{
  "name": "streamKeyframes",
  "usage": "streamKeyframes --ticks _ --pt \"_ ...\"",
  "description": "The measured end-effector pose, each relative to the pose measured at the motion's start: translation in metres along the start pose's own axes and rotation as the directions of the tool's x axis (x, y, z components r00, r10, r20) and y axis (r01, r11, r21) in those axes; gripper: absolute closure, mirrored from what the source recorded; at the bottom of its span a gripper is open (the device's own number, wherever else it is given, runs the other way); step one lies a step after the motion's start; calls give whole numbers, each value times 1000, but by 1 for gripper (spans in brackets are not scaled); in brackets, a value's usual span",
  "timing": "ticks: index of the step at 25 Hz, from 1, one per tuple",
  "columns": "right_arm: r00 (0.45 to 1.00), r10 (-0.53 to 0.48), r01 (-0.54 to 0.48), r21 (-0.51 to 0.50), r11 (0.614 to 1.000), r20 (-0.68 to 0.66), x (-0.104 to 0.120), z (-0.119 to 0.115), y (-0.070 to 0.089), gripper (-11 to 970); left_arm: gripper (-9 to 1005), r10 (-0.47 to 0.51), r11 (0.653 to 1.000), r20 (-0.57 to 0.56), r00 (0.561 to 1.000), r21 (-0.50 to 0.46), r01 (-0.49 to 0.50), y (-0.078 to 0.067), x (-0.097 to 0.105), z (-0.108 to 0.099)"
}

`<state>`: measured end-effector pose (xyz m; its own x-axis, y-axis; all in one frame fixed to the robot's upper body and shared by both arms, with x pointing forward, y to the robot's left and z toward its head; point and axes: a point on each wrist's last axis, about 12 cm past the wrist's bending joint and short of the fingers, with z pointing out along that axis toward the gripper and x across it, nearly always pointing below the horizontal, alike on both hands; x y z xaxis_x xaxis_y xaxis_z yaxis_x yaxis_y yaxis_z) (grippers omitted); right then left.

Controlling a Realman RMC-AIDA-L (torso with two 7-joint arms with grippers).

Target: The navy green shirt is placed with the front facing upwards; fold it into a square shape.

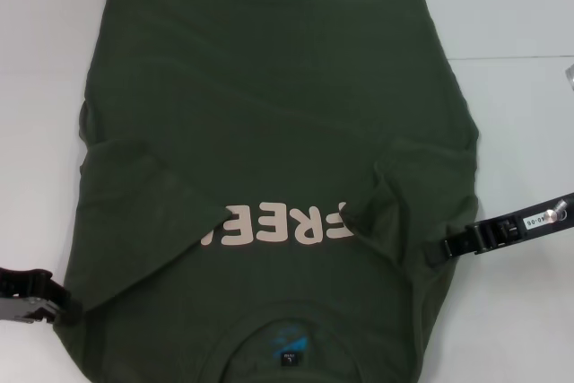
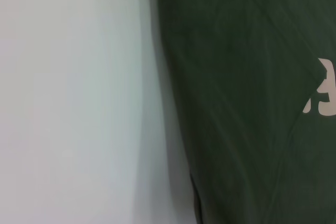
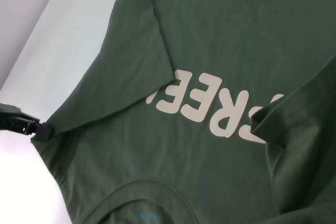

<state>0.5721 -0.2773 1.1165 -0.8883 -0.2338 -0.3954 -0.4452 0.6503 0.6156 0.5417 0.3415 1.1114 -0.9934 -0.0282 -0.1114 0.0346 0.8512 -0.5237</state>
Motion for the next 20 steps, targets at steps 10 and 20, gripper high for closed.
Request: streamKeyframes --ticks 10,20 --pt "1000 3 -3 12 1000 12 1 -1 -3 907 927 36 999 -16 999 17 -35 -1 3 2" --pt "996 -35 38 -45 998 78 19 3 -12 907 989 143 982 66 988 116 -150 9 11 6"
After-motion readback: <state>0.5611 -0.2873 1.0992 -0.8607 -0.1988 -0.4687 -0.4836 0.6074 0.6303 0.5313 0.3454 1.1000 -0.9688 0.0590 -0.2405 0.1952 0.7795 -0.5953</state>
